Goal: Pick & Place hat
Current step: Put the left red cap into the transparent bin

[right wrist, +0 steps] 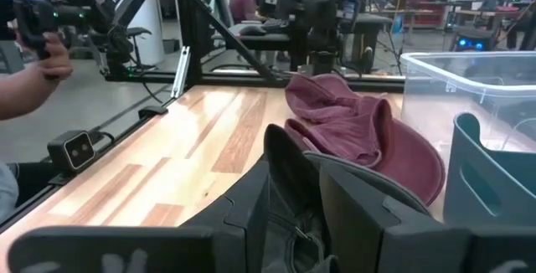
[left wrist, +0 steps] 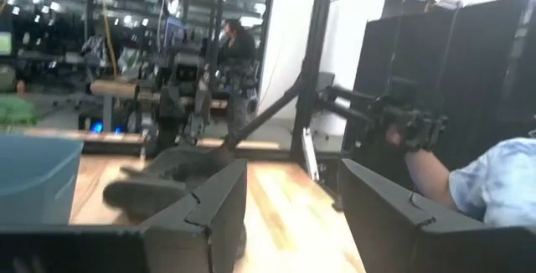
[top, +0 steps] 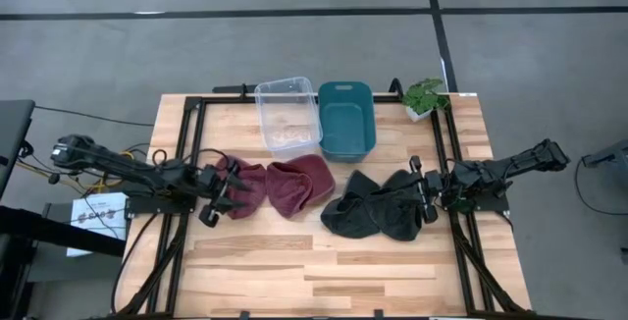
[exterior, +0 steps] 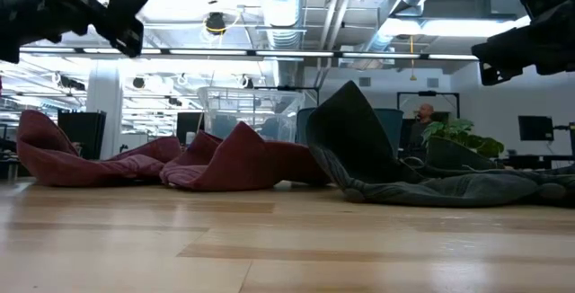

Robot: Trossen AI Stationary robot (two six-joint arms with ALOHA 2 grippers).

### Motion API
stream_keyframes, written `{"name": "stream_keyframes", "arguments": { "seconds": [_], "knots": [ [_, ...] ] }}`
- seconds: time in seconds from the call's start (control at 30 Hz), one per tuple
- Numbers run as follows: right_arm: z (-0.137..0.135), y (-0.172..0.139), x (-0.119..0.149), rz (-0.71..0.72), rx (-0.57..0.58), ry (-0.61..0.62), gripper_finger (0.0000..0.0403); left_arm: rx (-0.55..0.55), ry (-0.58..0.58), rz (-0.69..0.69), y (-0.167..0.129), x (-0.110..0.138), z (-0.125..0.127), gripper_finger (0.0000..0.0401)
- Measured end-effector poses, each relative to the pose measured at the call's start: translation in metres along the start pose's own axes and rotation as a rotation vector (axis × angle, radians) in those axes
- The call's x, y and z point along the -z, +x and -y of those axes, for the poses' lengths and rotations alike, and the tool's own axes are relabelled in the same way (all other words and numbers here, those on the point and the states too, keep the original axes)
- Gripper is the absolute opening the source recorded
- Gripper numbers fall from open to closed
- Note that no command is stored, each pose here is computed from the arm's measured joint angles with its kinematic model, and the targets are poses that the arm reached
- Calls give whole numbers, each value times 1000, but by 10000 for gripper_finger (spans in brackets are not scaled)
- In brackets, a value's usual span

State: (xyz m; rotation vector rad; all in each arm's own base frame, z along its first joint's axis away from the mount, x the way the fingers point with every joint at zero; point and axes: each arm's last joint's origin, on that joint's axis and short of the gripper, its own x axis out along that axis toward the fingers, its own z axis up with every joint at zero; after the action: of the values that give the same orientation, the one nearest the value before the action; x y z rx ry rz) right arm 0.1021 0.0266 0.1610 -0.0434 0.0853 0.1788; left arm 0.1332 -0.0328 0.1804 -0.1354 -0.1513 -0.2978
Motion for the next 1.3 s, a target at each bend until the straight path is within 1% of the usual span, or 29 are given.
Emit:
{"name": "stream_keyframes", "arguments": {
  "seconds": [0.2, 0.27, 0.4, 0.47, 0.57, 0.6, 0.8, 0.87, 0.97, 1.07, 1.2, 1.3],
  "knots": [
    [0, 0, -1, 1, -1, 0, 99, -133, -54, -94, 5, 14, -6, 186],
    [0, 0, -1, 2, -1, 0, 99, -161, -80, -121, 6, 18, -7, 186],
    [2, 0, -6, 52, 45, 7, 99, -175, -132, -161, 8, 24, -8, 186],
    [2, -1, -9, 88, 45, 31, 99, -180, -166, -168, 8, 26, -8, 186],
    [1, -1, -14, 143, 28, 181, 99, -184, -201, -170, 8, 26, -8, 186],
    [1, -1, -16, 157, 24, 211, 99, -184, -203, -169, 8, 26, -8, 186],
    [3, -3, -23, 230, 38, 231, 99, -180, -206, -173, 8, 27, -8, 186],
    [4, -3, -24, 249, 48, 235, 99, -174, -224, -188, 9, 27, -8, 186],
    [6, -2, -21, 212, 63, 252, 99, -161, -272, -226, 15, 24, -7, 186],
    [7, -1, -15, 154, 76, 343, 99, -132, -284, -244, 24, 14, -5, 186],
    [8, 1, -8, 61, 82, 428, 99, -60, -236, -244, 38, -6, -2, 186],
    [9, 1, -13, -25, 75, 461, 99, -56, -207, -296, 45, -16, 0, 186]
  ]
}}
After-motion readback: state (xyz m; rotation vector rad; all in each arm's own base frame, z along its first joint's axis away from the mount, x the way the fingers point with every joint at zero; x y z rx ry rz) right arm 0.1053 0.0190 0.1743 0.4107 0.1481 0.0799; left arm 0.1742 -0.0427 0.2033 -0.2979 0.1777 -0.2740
